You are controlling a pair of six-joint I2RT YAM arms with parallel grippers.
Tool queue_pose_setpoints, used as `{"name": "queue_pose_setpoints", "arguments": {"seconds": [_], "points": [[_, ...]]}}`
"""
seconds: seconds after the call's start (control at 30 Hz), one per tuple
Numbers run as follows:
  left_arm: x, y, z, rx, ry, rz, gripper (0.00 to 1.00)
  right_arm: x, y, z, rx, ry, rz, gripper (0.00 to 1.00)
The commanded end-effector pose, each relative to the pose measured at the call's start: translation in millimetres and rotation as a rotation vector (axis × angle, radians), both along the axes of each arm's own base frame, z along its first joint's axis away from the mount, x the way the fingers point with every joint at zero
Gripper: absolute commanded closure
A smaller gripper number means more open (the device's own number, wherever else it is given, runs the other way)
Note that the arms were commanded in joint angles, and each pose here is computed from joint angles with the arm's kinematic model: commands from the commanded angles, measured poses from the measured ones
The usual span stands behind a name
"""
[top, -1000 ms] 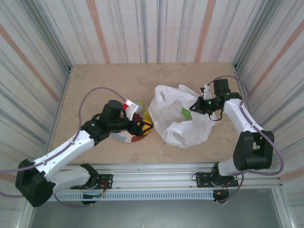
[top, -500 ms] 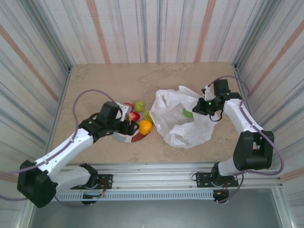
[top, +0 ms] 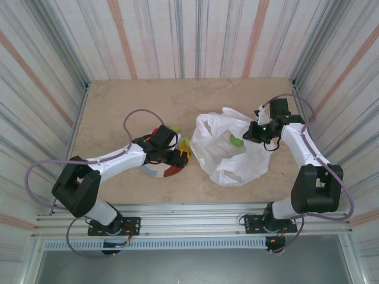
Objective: Place the fruits into the plastic bag
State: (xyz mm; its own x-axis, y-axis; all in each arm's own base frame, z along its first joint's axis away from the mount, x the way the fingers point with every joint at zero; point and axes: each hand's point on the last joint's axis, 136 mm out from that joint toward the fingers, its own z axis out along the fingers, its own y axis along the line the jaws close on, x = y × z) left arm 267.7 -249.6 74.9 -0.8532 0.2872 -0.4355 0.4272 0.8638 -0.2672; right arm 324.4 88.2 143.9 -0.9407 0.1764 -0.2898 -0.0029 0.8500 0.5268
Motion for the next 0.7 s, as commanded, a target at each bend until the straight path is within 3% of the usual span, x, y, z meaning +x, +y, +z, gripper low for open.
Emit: {"name": "queue_pose_setpoints", "arguments": {"seconds": [0.0, 0.23, 0.67], "points": [[6.6, -14.8, 2.1, -0.045, 0.000, 0.003, 0.02, -1.0, -4.9, 4.7, -0.023, -0.017, 0.008, 1.00], [16.7, -23.1, -7.6, -0.045, 0.011, 0.011, 0.04, -1.2, -5.8, 0.7, -0.024, -0.005, 0.007, 1.00], [8.7, -9.5, -7.1, -0.033, 0.001, 0.041, 0.24, 0.0, -4.3, -0.3, -0.014, -0.004, 0.010, 1.00]]}}
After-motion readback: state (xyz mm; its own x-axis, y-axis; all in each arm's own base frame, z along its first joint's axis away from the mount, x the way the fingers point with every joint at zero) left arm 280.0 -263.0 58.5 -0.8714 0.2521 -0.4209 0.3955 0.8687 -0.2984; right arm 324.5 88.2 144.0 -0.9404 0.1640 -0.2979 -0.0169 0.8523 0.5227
